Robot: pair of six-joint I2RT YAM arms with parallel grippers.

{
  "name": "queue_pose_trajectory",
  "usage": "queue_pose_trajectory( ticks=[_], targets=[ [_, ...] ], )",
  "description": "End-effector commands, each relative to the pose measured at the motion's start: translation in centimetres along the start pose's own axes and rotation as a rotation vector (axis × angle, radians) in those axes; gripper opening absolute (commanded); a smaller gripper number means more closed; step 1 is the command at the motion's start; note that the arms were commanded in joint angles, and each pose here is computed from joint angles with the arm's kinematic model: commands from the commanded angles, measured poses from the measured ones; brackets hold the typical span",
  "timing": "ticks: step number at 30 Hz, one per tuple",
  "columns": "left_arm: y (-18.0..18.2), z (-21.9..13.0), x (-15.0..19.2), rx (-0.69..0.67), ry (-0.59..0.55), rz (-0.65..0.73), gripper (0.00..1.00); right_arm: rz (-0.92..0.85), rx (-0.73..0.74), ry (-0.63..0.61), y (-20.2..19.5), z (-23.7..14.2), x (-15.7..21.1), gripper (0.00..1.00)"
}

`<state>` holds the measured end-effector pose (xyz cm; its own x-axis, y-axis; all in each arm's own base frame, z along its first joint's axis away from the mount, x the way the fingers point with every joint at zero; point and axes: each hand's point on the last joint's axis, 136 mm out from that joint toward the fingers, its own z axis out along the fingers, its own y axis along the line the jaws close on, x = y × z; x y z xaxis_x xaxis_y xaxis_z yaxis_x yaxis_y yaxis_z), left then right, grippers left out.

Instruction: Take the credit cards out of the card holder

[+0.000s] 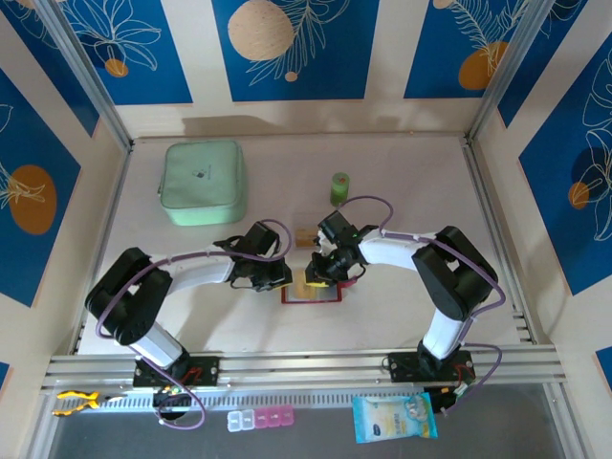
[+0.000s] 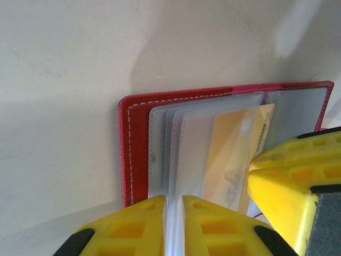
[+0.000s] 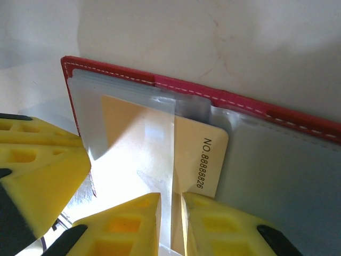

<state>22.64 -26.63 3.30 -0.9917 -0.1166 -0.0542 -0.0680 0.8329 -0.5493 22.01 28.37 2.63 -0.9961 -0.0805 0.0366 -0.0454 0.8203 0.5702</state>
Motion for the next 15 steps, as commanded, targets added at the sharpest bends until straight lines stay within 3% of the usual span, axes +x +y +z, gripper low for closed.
queue_pose_trajectory(
  ticks=[1, 15],
  targets=[
    [-1.0, -1.0, -0.8, 0.016, -0.023, 0.029, 0.14, -0.021, 0.015, -0.018, 0.2, -0.8, -0.1, 0.20],
    [-2.5, -1.5, -0.5, 0.061, -0.009, 0.044, 0.08, -0.031, -0.013, -0.020, 0.9, -1.1, -0.2, 0.20]
  ],
)
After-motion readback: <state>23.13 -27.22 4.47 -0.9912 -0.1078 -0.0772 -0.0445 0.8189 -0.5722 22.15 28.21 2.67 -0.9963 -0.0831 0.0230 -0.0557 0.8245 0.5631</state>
